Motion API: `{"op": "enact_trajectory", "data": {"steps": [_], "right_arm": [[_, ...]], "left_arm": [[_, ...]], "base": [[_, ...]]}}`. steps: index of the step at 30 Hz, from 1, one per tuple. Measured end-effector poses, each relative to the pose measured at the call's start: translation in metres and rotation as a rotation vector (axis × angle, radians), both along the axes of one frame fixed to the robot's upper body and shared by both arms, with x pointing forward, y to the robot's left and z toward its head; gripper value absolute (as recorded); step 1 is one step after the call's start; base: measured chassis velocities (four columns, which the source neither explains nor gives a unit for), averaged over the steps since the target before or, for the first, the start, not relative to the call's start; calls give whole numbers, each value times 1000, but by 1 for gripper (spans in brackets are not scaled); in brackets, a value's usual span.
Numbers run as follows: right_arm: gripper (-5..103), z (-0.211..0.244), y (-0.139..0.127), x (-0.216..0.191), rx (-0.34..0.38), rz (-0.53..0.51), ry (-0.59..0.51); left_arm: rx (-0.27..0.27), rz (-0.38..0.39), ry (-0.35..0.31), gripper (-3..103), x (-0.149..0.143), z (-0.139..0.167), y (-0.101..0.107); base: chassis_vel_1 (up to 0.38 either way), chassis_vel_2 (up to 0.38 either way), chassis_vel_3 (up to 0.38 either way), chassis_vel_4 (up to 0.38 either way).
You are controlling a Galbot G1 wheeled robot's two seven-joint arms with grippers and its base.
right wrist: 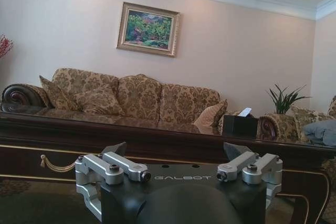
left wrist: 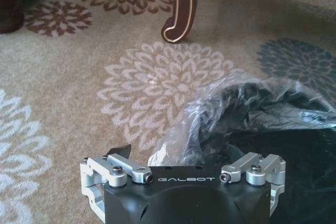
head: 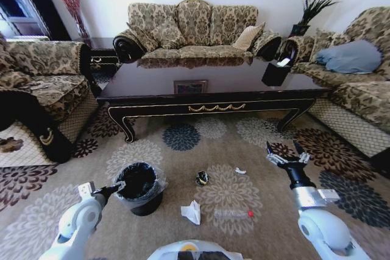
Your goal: Move to the front of the table and pick up the trash from the floor, then place it into the trash bin.
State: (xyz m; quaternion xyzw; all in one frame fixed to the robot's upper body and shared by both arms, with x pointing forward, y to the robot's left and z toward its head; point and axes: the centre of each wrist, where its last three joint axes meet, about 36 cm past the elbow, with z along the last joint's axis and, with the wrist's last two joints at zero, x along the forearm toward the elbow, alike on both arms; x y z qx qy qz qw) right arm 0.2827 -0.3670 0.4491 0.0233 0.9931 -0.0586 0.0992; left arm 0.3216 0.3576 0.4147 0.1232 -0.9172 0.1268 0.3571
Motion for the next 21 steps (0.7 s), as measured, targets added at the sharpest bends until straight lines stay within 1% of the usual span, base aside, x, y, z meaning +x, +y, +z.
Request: {"op": "enact_trajectory", "data": {"steps": [2, 5, 6, 8, 10, 12, 13, 14, 15, 16, 18, 19, 21], "right_arm": [[100, 0, 0, 0, 0, 0, 1], [100, 0, 0, -1, 0, 0, 1], [100, 0, 0, -1, 0, 0, 1], [100, 0, 1, -2, 0, 1, 0], [100, 0, 1, -2, 0, 1, 0], [100, 0, 1, -3, -2, 2, 0], [100, 0, 1, -3, -2, 3, -1], [100, 0, 1, -3, -2, 3, -1], [100, 1, 1, -3, -2, 4, -1], [100, 1, 1, -3, -2, 5, -2], [100, 1, 1, -3, -3, 6, -3], [100, 1, 1, -3, -3, 6, -3], [100, 1, 1, -3, -4, 6, -3]], "left_arm": [[-2, 3, 5, 103, 0, -3, 1], [-12, 9, 15, 94, 0, -11, 2], [-12, 9, 15, 94, 0, -11, 2], [-12, 8, 11, 84, 0, -15, 2], [-12, 8, 9, 84, -1, -16, 2], [-9, 7, 5, 62, -2, -17, 1], [-8, 7, 4, 57, -3, -17, 1], [-8, 7, 4, 57, -3, -17, 1], [-7, 7, 3, 51, -3, -16, 1], [-6, 8, 3, 51, -3, -16, 1], [-3, 9, 3, 40, -4, -16, 2], [-3, 9, 3, 40, -4, -16, 2], [-1, 9, 3, 29, -4, -16, 2]], "base": [[0, 0, 0, 0], [0, 0, 0, 0], [0, 0, 0, 0], [0, 0, 0, 0], [0, 0, 0, 0], [0, 0, 0, 0], [0, 0, 0, 0], [0, 0, 0, 0], [0, 0, 0, 0], [0, 0, 0, 0], [0, 0, 0, 0], [0, 0, 0, 0], [0, 0, 0, 0]]}}
